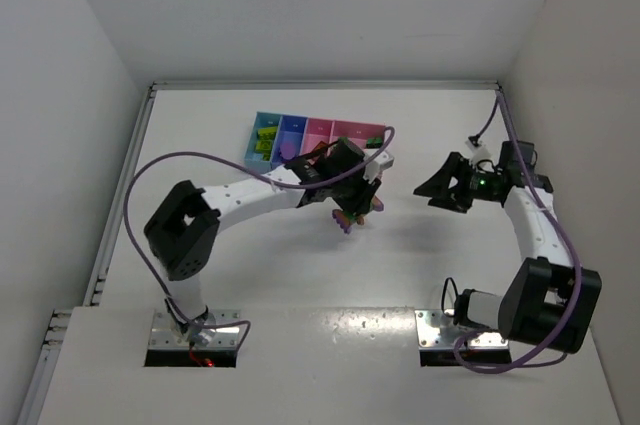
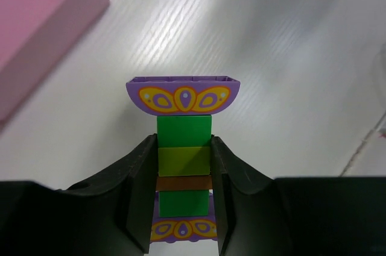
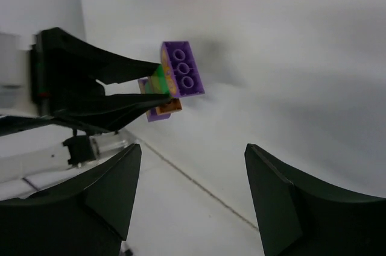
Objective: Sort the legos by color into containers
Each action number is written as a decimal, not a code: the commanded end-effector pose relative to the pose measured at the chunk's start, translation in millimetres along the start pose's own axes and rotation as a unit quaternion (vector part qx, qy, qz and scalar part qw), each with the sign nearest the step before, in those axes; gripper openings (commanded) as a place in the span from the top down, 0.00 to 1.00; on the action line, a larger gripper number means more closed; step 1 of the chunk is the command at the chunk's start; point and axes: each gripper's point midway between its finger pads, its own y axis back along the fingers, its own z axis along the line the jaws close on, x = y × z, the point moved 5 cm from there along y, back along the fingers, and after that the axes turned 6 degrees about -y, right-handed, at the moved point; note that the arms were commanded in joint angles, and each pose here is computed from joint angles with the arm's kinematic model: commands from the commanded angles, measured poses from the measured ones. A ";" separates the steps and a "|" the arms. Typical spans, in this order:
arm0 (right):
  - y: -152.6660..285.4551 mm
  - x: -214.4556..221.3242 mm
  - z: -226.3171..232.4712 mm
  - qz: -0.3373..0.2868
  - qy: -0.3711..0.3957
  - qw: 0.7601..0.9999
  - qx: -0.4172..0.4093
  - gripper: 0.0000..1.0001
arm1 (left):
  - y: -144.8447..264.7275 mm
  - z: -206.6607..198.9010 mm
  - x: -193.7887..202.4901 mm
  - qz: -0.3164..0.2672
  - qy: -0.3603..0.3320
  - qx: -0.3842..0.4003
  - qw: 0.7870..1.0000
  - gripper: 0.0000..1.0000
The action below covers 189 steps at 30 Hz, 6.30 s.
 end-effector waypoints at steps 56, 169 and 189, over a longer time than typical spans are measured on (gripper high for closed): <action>-68.1 4.4 92.7 0.206 0.030 0.938 -0.276 0.98 | 94.7 -34.2 -82.3 -0.171 -0.033 0.012 0.985 1.00; -279.7 87.6 300.9 0.141 0.257 0.914 -0.282 0.14 | 271.8 184.0 54.0 -0.285 0.532 -0.264 0.752 1.00; -240.5 109.3 281.1 0.168 0.351 0.865 -0.315 1.00 | 289.2 212.7 68.3 -0.306 0.544 -0.312 0.716 1.00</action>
